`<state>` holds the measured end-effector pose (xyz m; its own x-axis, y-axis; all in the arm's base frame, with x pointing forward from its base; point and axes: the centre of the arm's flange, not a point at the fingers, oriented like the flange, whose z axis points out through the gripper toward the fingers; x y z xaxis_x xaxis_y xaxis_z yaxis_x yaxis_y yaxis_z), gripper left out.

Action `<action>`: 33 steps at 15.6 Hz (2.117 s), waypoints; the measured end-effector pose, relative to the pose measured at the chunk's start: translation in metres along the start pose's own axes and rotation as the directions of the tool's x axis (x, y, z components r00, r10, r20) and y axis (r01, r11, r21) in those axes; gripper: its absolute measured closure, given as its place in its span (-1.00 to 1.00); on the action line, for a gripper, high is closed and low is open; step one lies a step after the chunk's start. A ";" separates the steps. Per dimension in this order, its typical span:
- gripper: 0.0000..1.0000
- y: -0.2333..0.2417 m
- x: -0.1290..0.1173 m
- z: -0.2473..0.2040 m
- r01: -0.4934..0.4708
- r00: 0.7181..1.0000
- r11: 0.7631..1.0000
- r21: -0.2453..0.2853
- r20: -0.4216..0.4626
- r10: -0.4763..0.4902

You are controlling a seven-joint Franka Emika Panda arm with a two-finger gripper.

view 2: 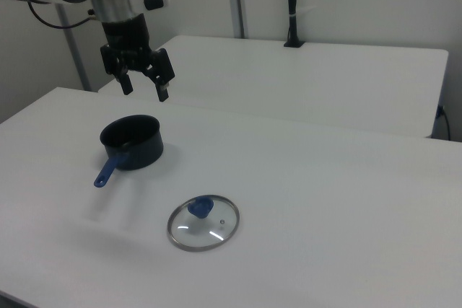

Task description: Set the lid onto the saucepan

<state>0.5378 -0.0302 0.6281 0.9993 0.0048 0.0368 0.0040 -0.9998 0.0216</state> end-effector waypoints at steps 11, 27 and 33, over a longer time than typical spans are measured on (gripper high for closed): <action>-1.00 -0.001 0.000 0.000 0.002 1.000 1.000 0.000 0.000 -0.002; -1.00 0.037 0.015 0.165 0.049 0.994 0.996 -0.075 0.096 -0.042; -1.00 0.044 0.019 0.234 -0.037 0.991 0.996 -0.076 0.123 0.046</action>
<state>0.5652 -0.0788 0.3957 0.9954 -0.0438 -0.0857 -0.0355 -0.9947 0.0960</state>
